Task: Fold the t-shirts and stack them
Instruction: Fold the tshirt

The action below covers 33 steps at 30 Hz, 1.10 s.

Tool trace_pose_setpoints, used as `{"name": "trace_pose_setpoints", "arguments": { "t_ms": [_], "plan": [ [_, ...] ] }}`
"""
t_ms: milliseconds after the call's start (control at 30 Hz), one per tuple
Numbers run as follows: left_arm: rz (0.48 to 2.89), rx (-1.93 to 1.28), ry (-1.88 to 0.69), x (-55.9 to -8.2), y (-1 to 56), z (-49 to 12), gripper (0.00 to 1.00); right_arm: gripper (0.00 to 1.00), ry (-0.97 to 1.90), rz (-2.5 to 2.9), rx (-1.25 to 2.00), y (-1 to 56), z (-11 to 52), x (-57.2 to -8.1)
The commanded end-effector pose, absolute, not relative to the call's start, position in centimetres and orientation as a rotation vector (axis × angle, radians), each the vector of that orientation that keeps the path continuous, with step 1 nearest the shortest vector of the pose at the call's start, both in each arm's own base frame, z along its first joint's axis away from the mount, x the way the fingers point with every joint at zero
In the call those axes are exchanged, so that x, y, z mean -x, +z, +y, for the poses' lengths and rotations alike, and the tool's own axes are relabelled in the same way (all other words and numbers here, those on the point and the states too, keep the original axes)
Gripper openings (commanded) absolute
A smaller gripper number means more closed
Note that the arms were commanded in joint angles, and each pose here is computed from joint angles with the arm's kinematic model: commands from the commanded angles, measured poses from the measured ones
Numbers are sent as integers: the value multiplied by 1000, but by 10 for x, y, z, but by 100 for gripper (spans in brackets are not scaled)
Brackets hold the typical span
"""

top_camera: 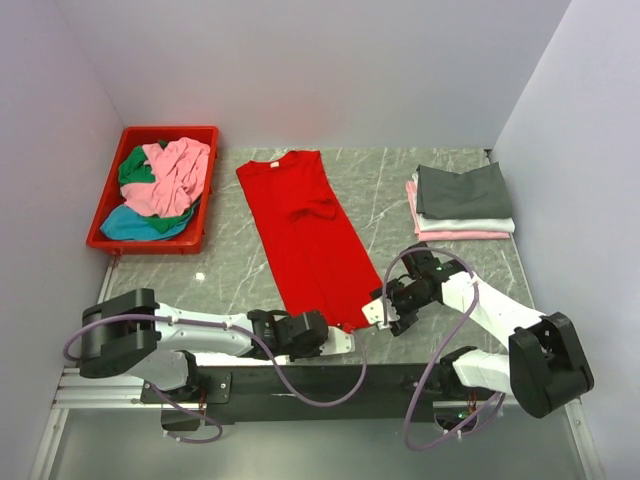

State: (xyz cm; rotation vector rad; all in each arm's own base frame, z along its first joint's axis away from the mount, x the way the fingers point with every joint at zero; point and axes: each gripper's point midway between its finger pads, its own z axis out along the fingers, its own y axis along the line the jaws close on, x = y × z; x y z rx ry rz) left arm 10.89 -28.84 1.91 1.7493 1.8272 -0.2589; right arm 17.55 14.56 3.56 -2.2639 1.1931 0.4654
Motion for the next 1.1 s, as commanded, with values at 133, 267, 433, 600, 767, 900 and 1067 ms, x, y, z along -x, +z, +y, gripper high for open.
{"name": "trace_pose_setpoints", "arguments": {
  "t_ms": [133, 267, 433, 600, 767, 900, 1067],
  "plan": [
    [1803, -1796, -300, -101, 24, -277, 0, 66, 395, 1191, 2341, 21, 147, -179],
    [1797, -1792, -323, -100, 26, -279, 0, 63, 336, 1214, 2378, 9, 150, -179],
    [1790, -1790, -348, -98, 29, -279, 0, 32, 342, 1296, 2376, 4, 155, -175],
    [1757, -1784, -373, -100, 36, -278, 0, 0, 371, 1371, 2323, 9, 160, -177],
    [1703, -1692, -402, -122, 62, -283, 0, 0, 507, 1393, 2165, 58, 179, -188],
    [1700, -1559, -392, -166, 88, -280, 1, 0, 520, 1432, 2086, 86, 191, -216],
    [1729, -1509, -305, -223, 95, -263, 0, 0, 431, 1525, 1941, 117, 210, -288]
  ]
}}
